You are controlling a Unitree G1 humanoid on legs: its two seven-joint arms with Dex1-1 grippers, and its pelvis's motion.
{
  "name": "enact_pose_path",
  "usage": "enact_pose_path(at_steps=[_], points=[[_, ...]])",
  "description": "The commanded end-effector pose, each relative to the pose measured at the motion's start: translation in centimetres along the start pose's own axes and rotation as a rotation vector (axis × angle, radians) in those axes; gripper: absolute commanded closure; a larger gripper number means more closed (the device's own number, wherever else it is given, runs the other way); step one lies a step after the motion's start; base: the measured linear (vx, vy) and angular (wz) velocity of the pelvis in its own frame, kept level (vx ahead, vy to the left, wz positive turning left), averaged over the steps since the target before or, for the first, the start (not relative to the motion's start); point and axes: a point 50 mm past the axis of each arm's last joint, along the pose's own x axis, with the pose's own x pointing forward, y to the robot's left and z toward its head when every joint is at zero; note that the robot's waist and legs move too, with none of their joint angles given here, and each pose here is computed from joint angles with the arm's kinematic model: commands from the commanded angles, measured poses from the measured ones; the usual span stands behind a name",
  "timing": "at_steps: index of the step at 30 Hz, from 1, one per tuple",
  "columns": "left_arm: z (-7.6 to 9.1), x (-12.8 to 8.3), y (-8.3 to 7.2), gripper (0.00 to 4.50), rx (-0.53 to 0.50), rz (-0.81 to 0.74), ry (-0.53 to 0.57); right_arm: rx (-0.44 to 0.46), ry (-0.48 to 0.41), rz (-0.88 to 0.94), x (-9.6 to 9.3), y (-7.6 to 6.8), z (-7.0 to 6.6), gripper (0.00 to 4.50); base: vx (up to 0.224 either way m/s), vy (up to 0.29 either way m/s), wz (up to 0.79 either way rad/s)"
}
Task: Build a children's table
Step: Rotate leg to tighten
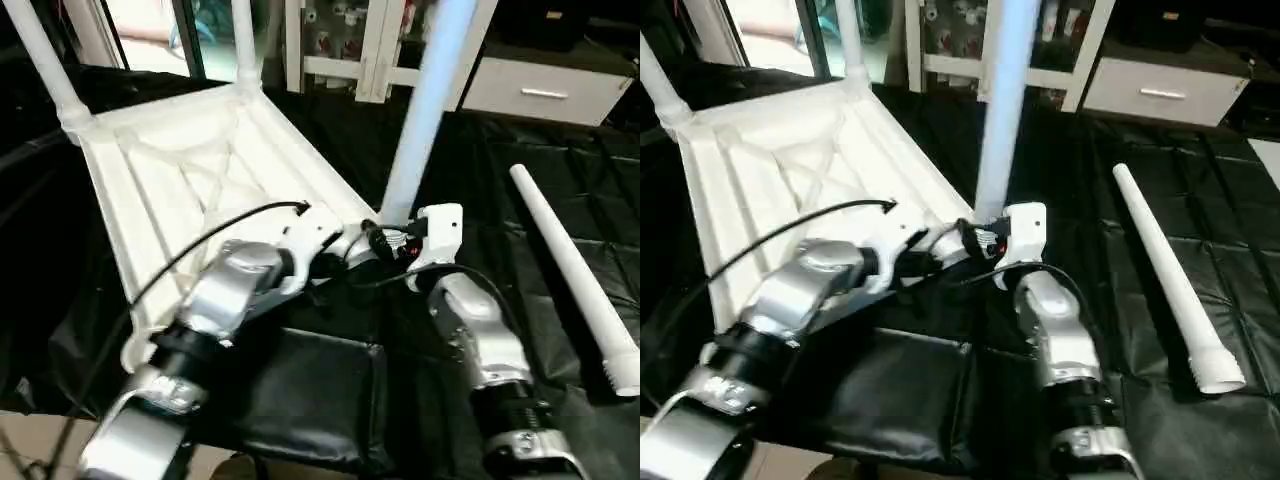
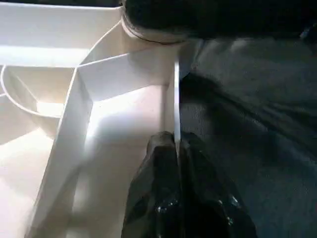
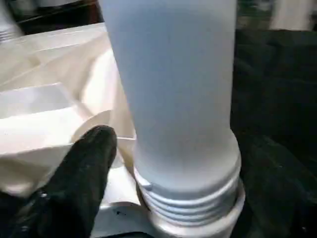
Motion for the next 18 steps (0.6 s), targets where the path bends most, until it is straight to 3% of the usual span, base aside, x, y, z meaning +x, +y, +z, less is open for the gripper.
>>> enact_pose_path(at_steps=[1, 8, 18], points=[[1.9, -0.3, -1.7, 4.5, 0.096, -0.163, -0.139, -0.036, 0.02, 0.136, 0.1, 0.6, 1.1, 0.25, 0.0, 0.0, 0.0], [0.1, -2.4, -2.7, 4.5, 0.112, -0.318, -0.117, -0.106, 0.104, 0.35, -2.1, -0.9, 1.2, 0.25, 0.0, 0.0, 0.0], [-1.1, -3.5, -2.8, 4.5, 0.104, -0.355, -0.09, -0.098, 0.173, 0.506, -4.5, -2.3, 0.7, 0.25, 0.0, 0.0, 0.0]])
